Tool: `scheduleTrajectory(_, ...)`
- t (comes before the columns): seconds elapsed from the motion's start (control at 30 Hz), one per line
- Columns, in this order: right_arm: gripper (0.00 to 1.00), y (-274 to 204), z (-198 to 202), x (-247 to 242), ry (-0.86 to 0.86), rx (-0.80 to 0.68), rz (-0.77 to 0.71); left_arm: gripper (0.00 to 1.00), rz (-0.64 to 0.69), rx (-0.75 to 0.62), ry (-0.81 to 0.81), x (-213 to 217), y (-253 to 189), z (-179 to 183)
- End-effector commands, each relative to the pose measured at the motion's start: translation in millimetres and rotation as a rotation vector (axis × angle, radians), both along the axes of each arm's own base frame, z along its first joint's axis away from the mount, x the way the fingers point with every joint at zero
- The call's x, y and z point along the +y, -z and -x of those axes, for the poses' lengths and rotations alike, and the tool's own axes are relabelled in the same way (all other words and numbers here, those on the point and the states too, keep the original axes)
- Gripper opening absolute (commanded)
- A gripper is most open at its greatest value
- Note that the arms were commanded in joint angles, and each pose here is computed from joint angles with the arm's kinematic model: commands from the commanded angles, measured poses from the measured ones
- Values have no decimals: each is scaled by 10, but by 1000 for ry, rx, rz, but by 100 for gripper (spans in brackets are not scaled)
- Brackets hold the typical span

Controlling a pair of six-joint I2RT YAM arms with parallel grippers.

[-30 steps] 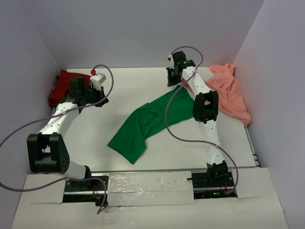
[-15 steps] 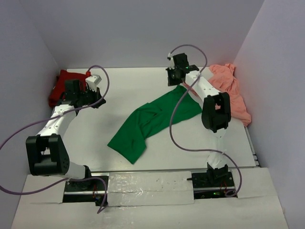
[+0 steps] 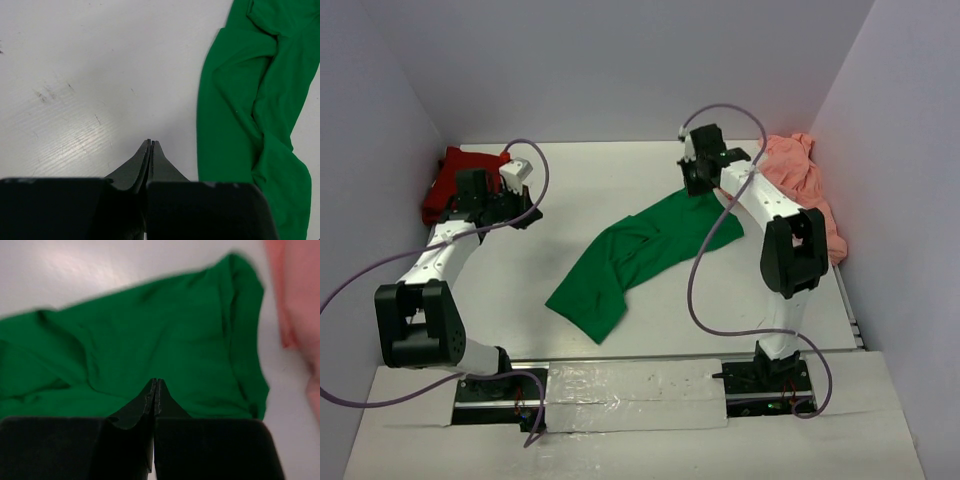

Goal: Fold and stack the t-shirts
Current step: Rotate the tshirt 90 degrees

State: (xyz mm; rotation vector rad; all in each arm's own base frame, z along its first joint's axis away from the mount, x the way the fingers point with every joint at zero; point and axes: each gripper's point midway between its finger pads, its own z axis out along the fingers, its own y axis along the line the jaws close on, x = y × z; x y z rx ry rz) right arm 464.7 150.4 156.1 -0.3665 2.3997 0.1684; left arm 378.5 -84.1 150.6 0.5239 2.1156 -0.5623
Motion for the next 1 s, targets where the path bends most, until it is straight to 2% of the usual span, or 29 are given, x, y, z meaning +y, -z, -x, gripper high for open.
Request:
scheduleTrajectory(0.0,0,544,326,-194,1,186,95,0,23,-22,42,-50,-41,-41)
scheduleTrajectory(0.2,0,975,583,-251,-16,345,136,0,30,-15,56,-71,-27,-42)
scheduleTrajectory(0.4,0,1246,666,-208,-39,419,125,0,41,-21,75,-100,-11,-21)
scheduleTrajectory(0.5,0,1129,596,-90,-92,346,58,0,88,-34,120,-197,-73,-12)
scheduleTrajectory(0.57,0,656,456,-89,-86,134,25,0,122,-57,146,-312,-191,-79)
scheduleTrajectory(0.6,9,449,419,-131,-72,57,26,0,134,-79,156,-365,-322,-153)
scheduleTrajectory(0.63,43,50,428,-227,-41,-66,39,1,134,-65,212,-606,-299,-150)
scheduleTrajectory(0.7,72,-380,398,-301,-17,-196,40,7,117,-63,230,-806,-329,-233)
scheduleTrajectory(0.73,89,-667,441,-425,34,-256,56,8,111,-74,285,-1077,-367,-277)
scheduleTrajectory(0.8,90,-852,502,-577,73,-268,55,10,106,-102,296,-1327,-476,-421)
scheduleTrajectory(0.9,90,-968,678,-882,160,-258,50,9,138,-55,362,-1859,-299,-576)
scheduleTrajectory(0.93,89,-879,749,-980,196,-244,53,8,145,-39,407,-2089,-267,-542)
scheduleTrajectory(0.97,89,-1001,842,-1034,201,-281,34,6,143,-21,427,-2211,-226,-543)
